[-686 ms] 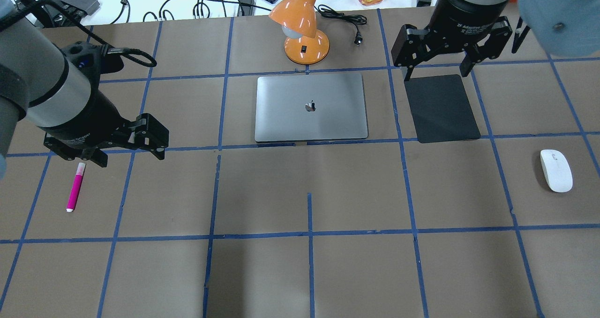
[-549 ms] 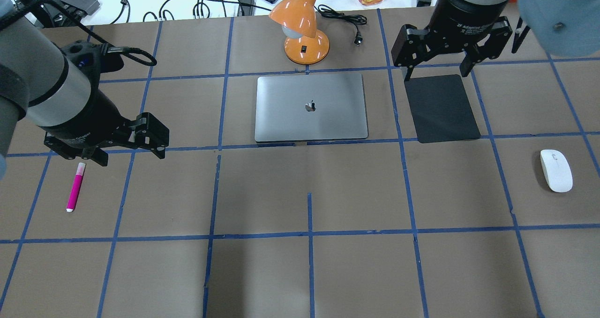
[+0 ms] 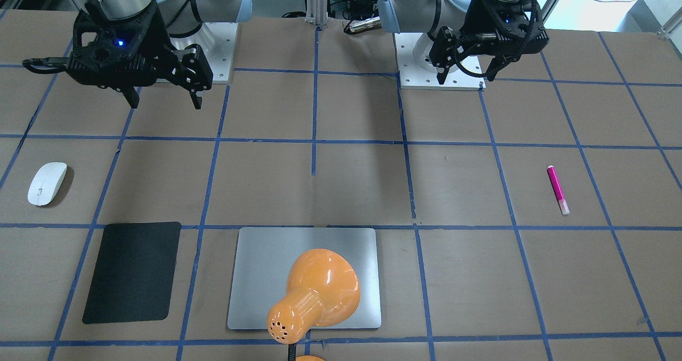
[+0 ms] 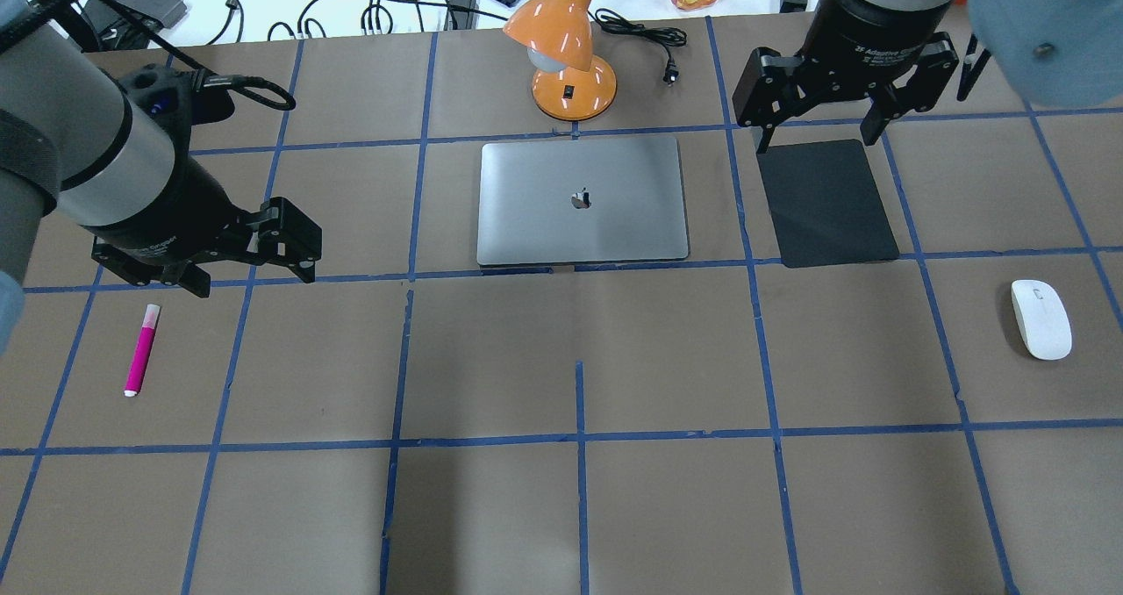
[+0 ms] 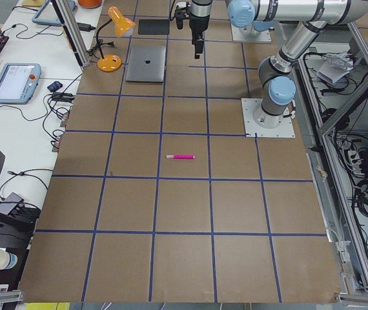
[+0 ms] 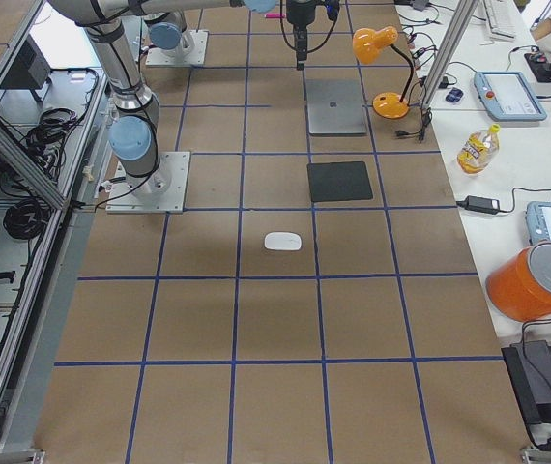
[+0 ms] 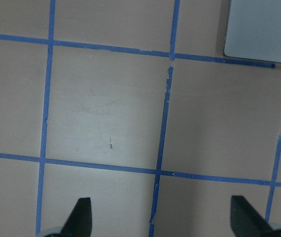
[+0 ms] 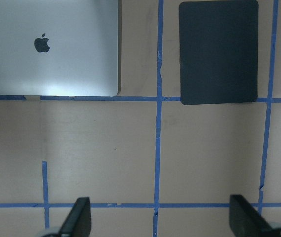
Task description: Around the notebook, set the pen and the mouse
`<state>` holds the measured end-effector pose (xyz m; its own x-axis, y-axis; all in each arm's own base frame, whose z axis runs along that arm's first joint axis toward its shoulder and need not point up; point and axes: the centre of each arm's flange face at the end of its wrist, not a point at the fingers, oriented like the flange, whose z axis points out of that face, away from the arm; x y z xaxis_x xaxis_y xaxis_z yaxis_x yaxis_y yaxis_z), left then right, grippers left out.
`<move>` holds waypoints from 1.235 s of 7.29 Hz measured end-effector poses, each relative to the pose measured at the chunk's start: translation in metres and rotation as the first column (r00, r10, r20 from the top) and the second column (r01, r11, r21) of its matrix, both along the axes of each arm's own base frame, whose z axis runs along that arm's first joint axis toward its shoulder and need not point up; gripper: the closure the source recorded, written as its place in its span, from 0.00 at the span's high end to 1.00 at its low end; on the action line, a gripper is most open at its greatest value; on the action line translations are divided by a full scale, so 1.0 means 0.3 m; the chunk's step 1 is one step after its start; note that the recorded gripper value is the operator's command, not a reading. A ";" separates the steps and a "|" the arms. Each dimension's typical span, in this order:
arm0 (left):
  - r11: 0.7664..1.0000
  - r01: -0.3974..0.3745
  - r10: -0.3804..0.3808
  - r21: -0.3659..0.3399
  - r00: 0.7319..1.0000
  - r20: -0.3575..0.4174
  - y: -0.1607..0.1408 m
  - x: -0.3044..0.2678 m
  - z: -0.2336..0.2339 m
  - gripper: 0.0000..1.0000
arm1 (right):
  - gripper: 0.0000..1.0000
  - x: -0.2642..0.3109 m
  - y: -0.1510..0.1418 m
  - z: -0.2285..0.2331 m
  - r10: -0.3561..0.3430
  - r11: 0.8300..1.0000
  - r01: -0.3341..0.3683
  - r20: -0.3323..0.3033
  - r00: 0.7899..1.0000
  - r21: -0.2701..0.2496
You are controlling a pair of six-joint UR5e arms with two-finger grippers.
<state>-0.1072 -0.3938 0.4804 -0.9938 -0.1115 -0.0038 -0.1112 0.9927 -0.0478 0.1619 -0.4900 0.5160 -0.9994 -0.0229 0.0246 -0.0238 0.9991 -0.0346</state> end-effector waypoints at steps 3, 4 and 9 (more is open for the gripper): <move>1.000 0.017 -0.017 -0.002 1.000 0.002 -0.007 0.005 -0.003 1.00 | 1.00 -0.003 0.001 -0.002 0.001 1.000 -0.001 0.000 1.000 0.002; 0.999 0.051 -0.051 0.004 0.999 0.004 -0.008 0.011 -0.012 1.00 | 1.00 -0.008 0.000 -0.004 0.002 1.000 -0.002 -0.002 1.000 0.003; 0.997 -0.063 0.064 0.045 0.998 -0.005 -0.066 0.283 -0.103 1.00 | 1.00 -0.518 -0.073 -0.028 0.016 0.999 -0.016 -0.015 1.000 0.045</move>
<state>-0.0222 -0.4136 0.4494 -0.9847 -0.1743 -0.0040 -0.1743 0.9847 -0.0022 0.0065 -0.5119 0.5077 -0.9984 -0.0405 0.0388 -0.0401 0.9991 0.0103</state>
